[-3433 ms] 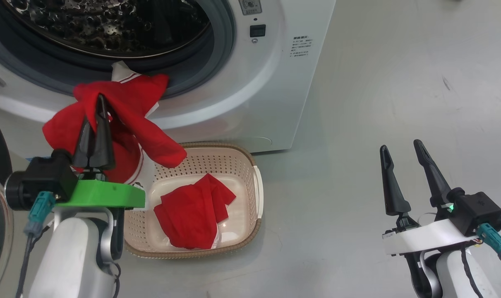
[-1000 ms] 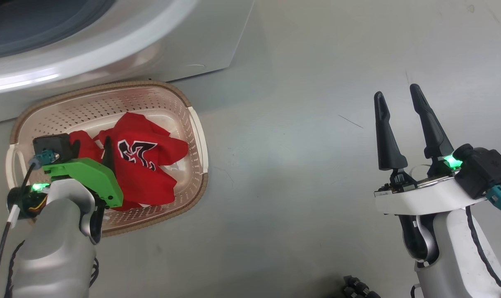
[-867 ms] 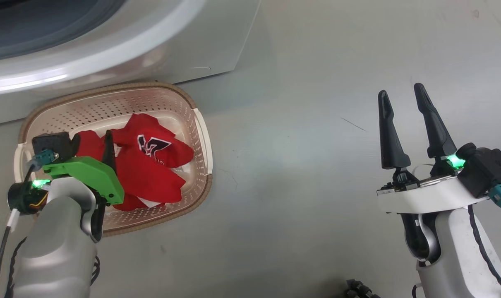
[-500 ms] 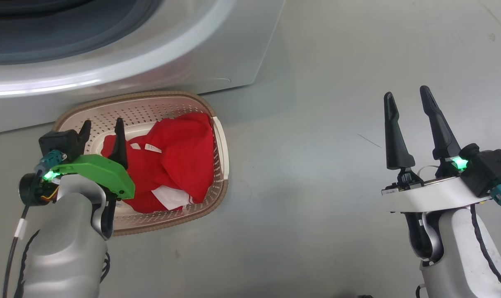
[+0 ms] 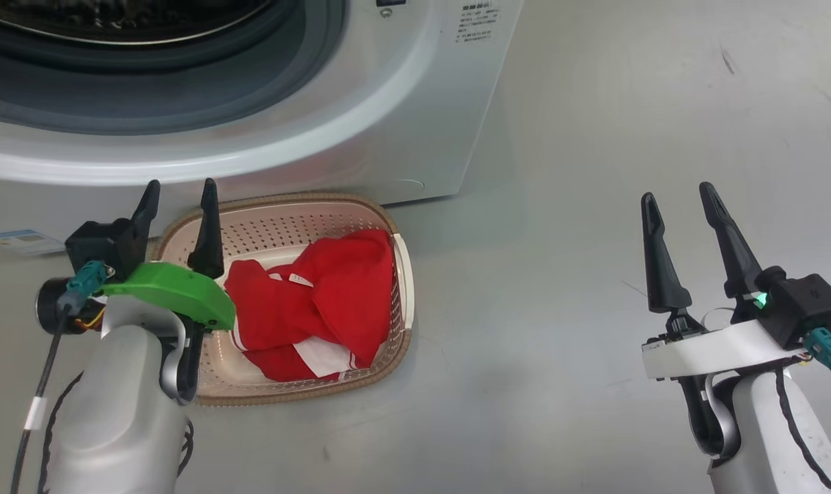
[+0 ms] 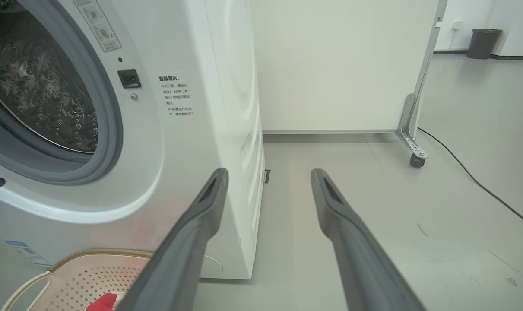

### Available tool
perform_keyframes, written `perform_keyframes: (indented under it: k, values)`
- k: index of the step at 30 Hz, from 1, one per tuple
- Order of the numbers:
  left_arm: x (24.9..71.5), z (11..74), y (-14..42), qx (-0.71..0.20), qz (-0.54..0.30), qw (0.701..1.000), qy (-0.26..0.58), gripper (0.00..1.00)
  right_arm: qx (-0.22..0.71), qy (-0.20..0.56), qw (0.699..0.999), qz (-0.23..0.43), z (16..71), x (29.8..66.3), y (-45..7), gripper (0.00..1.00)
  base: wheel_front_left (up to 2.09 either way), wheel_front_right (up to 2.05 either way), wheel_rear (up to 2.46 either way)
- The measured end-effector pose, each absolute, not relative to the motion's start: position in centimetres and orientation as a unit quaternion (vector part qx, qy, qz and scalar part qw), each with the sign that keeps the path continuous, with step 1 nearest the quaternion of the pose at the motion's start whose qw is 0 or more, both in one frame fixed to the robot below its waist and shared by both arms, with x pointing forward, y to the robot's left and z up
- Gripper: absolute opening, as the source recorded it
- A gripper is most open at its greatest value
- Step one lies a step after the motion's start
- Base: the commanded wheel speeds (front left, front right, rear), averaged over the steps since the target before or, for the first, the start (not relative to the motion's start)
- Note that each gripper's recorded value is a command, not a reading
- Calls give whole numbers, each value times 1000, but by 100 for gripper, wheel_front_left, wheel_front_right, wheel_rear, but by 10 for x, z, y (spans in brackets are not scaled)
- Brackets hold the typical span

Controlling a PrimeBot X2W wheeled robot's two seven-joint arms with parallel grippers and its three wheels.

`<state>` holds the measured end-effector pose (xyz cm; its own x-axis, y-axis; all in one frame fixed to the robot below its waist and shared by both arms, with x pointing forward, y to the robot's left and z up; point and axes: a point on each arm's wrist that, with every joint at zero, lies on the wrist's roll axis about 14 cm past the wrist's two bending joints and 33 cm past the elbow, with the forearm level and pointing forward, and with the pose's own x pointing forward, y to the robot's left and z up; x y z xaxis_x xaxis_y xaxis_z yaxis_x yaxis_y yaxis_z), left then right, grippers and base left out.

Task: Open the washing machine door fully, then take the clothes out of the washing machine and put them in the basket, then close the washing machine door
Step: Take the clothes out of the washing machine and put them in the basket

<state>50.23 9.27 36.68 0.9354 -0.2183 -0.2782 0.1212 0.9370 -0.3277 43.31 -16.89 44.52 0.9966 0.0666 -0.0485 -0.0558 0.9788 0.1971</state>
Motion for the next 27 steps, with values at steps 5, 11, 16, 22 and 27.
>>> perform_keyframes:
  k: [5, 11, 16, 22, 27]
  values:
    - [495, 404, 106, -147, -77, 980, 106, 100, 95, 25, 994, 38, 452, 423, -165, 100, 0, 0, 0]
    - [476, 435, 117, -127, -71, 987, 66, 100, 96, 21, 994, 49, 459, 411, -158, 100, 0, 0, 0]
    - [454, 448, 125, -121, -64, 989, 51, 100, 94, 13, 994, 57, 467, 402, -152, 100, 0, 0, 0]
    - [430, 459, 133, -120, -52, 991, 39, 100, 95, 6, 993, 63, 474, 391, -148, 100, 0, 0, 0]
    - [413, 465, 137, -120, -47, 991, 32, 100, 94, 1, 994, 63, 479, 382, -146, 100, 0, 0, 0]
